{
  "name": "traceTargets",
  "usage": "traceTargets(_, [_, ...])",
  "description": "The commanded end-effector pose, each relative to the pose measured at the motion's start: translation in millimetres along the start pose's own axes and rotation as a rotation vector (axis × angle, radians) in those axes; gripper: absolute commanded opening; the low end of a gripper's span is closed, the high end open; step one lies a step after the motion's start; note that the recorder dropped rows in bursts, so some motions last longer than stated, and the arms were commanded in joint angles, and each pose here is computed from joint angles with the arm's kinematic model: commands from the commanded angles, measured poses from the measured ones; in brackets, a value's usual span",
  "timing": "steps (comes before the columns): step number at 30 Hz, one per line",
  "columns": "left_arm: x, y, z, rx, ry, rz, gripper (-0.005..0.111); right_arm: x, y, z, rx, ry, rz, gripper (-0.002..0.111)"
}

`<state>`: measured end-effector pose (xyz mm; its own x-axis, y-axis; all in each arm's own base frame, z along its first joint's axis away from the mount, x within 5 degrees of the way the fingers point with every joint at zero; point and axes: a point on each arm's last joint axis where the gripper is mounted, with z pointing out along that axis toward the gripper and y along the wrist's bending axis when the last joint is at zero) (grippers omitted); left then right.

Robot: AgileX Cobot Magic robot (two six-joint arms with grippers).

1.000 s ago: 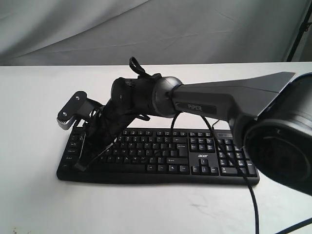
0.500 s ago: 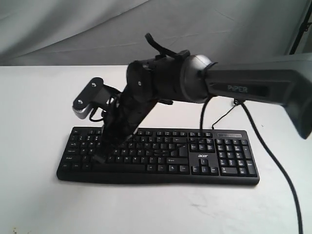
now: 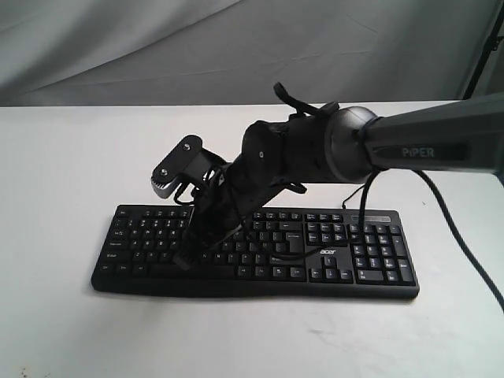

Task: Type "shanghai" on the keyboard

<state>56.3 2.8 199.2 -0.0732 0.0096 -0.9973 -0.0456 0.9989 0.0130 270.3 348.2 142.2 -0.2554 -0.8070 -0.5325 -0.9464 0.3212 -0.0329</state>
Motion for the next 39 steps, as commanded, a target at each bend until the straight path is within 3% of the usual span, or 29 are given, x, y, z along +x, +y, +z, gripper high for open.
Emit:
traceTargets(1, [0,-0.4,0,0.007,-0.007,-0.002,0.000,2,-1,6,-0.010,-0.016,0.005,0.000])
traceTargets(28, [0,-0.4,0,0.007,-0.007,-0.002,0.000,13,-5,23,-0.013,0.014,0.028,0.000])
traceTargets(39, [0,-0.4,0,0.007,-0.007,-0.002,0.000,-50,8,13,-0.052,-0.090,-0.078,0.000])
